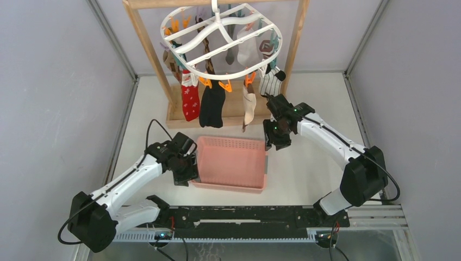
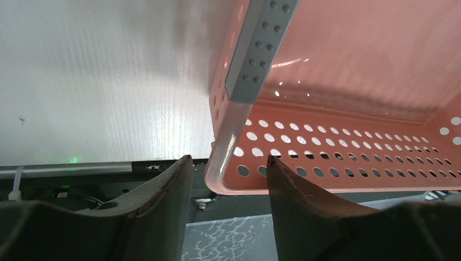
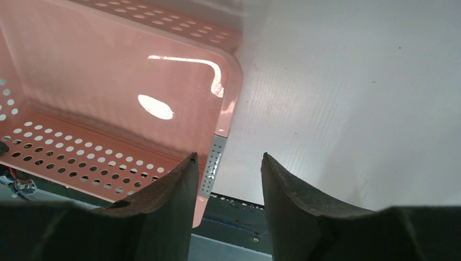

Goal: Remove the socks clipped to the hanger
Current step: Move the bin to the center of the board.

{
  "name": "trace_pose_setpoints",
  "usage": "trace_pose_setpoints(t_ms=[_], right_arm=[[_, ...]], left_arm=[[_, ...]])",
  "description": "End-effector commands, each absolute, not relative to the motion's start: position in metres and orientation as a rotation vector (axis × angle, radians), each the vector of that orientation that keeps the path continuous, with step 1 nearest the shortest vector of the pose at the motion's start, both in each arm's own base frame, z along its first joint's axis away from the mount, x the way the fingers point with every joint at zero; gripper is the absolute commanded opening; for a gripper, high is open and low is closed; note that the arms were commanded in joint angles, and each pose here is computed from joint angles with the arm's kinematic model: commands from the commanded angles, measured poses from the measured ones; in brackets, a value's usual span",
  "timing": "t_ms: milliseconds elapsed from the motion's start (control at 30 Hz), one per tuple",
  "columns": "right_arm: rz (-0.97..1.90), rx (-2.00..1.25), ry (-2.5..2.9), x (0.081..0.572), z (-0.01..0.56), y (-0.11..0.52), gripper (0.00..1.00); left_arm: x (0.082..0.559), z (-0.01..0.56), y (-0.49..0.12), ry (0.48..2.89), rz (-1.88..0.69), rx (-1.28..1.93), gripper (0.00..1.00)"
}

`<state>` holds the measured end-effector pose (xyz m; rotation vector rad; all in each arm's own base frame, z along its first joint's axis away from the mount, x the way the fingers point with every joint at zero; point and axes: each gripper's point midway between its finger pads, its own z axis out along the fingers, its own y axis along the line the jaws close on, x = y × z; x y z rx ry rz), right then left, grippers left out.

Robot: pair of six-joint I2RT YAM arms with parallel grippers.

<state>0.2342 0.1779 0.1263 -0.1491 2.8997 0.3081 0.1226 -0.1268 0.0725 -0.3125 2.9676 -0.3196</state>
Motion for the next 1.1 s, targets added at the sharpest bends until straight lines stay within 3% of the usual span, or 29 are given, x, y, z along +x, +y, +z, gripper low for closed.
trace_pose_setpoints(t_ms=[0,367,600,1067], right_arm=[[0.36,-0.142,2.865,0.243,0.125,0.196,0.54],[0.336,-0.219,2.903,0.24,0.104,0.213,0.52],[0.317,-0.19,2.891,0.257,0.098,0.205,0.37],[0.335,-0.202,2.825,0.295,0.112,0.204,0.34]], left_arm=[[0.134,0.085,-0.134,2.922,-0.355,-0.258,0.57],[0.138,0.087,-0.136,2.917,-0.359,-0.269,0.57],[0.14,0.089,-0.138,2.916,-0.364,-0.269,0.57],[0.137,0.091,-0.142,2.925,-0.383,-0.264,0.56]])
